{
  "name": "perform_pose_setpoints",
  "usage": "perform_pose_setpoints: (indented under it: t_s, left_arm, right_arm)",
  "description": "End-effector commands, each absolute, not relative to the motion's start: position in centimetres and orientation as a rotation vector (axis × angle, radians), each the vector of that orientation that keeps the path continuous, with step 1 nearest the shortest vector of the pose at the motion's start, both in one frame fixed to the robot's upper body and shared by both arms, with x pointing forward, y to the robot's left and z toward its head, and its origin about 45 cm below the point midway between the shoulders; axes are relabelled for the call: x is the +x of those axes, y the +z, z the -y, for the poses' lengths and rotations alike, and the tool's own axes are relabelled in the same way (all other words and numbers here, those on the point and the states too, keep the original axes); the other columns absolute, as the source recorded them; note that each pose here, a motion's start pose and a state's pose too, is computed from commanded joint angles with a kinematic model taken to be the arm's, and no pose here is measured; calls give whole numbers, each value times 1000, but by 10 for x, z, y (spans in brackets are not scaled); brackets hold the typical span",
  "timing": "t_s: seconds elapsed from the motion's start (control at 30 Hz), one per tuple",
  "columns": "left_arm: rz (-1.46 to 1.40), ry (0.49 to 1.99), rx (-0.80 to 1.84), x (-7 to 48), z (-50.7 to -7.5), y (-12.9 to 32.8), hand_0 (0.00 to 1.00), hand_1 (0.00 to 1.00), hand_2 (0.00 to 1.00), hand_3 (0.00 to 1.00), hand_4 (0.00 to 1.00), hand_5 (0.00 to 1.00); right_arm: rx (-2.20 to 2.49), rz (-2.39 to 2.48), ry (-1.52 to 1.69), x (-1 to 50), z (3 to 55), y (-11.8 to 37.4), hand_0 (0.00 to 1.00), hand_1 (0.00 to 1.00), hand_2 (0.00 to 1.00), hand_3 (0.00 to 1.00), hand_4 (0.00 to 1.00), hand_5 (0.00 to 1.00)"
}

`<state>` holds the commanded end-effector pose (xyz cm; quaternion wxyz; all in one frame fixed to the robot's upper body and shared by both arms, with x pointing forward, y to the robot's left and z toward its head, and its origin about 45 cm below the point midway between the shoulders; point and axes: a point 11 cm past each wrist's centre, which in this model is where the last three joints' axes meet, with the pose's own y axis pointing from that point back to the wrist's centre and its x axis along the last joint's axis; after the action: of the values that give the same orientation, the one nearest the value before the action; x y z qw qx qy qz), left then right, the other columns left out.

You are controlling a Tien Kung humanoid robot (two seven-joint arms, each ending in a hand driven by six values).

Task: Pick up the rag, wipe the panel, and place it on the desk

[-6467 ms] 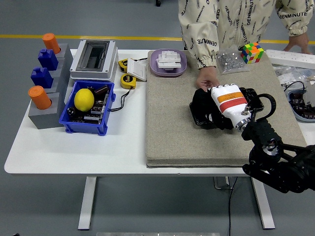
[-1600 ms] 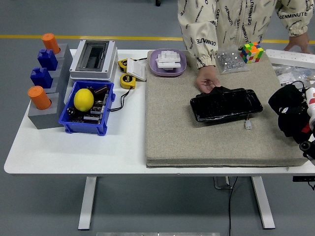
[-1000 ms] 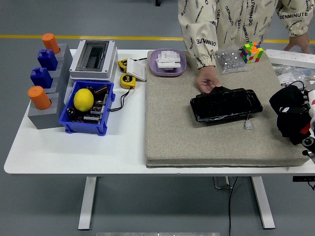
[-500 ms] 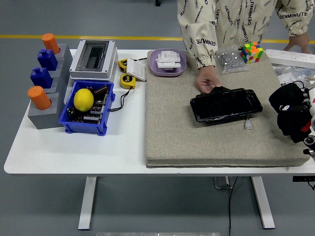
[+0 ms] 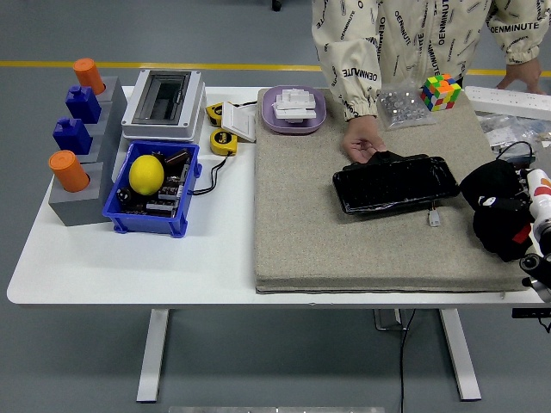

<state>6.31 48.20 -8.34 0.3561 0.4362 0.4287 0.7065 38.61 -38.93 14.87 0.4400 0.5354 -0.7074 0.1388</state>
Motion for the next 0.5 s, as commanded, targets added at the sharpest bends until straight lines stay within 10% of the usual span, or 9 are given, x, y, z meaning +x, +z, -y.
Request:
perform_pose_setpoints:
  t_s: [0.5]
  left_arm:
    - [-1103,1820,1129,64,-482,-83,609,640,655,561,628,440]
  right_arm:
    - [1335,1763,345,385,392,145,396,434,472,494,963,236]
